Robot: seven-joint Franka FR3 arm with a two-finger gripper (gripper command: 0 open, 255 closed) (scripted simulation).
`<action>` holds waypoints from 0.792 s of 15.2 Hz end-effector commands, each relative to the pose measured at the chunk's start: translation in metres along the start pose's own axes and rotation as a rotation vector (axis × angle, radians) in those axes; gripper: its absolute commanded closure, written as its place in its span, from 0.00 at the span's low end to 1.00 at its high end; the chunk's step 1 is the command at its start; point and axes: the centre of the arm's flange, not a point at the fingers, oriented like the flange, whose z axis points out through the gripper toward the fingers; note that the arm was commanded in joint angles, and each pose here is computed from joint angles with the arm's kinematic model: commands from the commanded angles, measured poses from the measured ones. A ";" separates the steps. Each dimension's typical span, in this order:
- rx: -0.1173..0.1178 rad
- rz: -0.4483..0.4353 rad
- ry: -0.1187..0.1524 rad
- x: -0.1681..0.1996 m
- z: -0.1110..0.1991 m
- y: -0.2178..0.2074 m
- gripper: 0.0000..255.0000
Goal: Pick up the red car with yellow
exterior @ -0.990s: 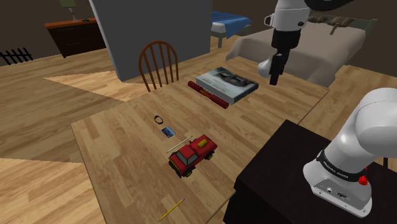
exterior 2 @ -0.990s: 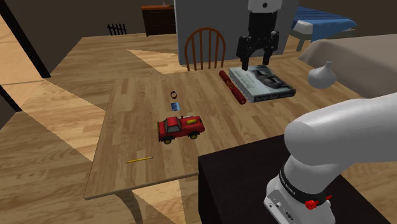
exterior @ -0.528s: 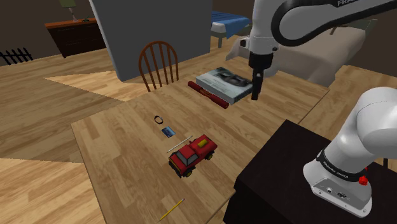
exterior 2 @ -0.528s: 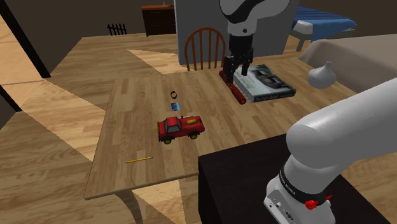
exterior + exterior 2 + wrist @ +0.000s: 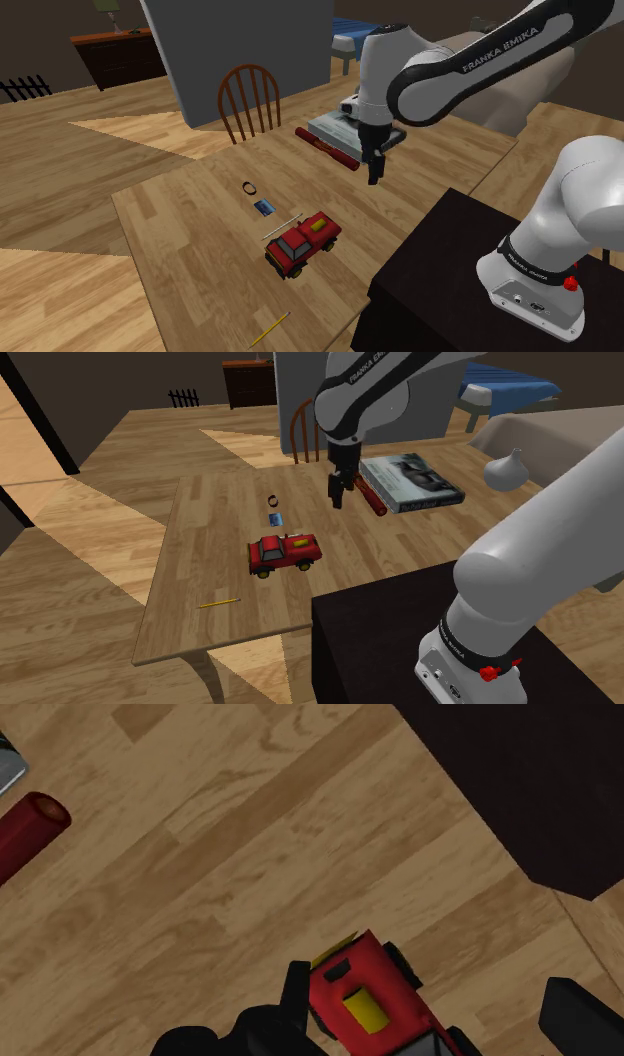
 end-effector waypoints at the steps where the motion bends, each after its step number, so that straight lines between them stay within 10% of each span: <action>1: -0.010 -0.085 0.009 0.020 0.017 -0.004 0.00; 12: -0.061 -0.537 0.047 0.106 0.118 -0.055 0.00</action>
